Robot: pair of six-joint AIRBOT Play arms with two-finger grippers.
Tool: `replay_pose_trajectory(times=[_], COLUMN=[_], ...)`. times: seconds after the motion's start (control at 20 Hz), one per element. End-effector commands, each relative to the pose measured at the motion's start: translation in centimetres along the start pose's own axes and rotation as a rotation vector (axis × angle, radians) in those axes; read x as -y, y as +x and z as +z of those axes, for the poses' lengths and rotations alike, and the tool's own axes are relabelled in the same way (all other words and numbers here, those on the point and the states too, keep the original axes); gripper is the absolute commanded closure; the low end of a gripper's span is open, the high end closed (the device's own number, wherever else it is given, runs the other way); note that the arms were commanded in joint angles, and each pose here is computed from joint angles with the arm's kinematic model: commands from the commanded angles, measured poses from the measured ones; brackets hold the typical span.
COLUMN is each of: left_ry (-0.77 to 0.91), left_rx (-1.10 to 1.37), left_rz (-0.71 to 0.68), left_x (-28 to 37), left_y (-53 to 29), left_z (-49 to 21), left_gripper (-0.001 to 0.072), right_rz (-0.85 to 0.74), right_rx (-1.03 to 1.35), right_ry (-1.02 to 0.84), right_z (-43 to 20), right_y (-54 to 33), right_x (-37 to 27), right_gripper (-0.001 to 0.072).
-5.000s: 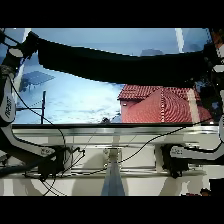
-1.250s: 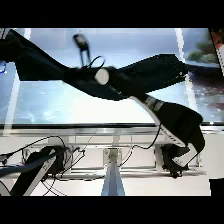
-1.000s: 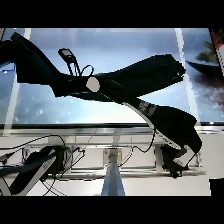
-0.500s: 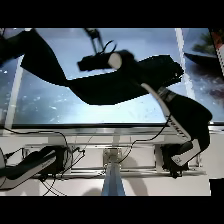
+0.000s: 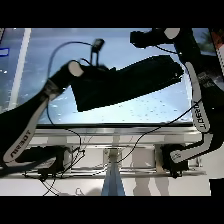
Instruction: Fold the clothes and pants, and hang the long-sleeved shirts on hangers.
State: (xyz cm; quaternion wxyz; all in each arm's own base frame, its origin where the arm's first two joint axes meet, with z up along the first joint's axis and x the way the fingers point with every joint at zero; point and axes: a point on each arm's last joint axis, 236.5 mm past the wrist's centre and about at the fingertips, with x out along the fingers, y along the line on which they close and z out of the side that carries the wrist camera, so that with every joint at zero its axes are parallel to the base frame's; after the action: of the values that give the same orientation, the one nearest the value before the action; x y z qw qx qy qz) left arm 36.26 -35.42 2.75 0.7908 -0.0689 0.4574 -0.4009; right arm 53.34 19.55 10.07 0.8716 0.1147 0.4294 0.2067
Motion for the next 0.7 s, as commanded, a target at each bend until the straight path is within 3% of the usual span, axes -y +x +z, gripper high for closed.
replay_pose_trajectory(times=[0.0,0.2,0.3,0.35,0.65], left_ry=[0.003,-0.042,-0.124,-0.158,-0.47], left_rx=[-0.131,0.016,0.08,0.089,-0.006], left_rz=[-0.046,0.021,0.072,0.108,0.208], left_x=[2.9,-1.3,-5.5,-8.0,-19.2], left_y=[3.9,-2.2,-7.3,-9.8,-16.8], left_z=[-4.5,0.9,2.9,3.0,-4.3], left_gripper=[0.0001,0.0018,0.0207,0.0233,0.0227], right_rz=[-0.029,-0.035,-0.035,-0.034,-0.031], right_rx=[-0.077,-0.081,-0.08,-0.08,-0.056], right_ry=[0.031,0.027,0.027,0.026,0.028], right_z=[-1.4,-1.5,-1.5,-1.5,-1.0], right_y=[-1.0,-1.0,-1.0,-1.0,-0.9], right_x=[2.5,2.6,2.6,2.6,2.5], right_gripper=[0.0684,0.0684,0.0684,0.0684,0.0684])
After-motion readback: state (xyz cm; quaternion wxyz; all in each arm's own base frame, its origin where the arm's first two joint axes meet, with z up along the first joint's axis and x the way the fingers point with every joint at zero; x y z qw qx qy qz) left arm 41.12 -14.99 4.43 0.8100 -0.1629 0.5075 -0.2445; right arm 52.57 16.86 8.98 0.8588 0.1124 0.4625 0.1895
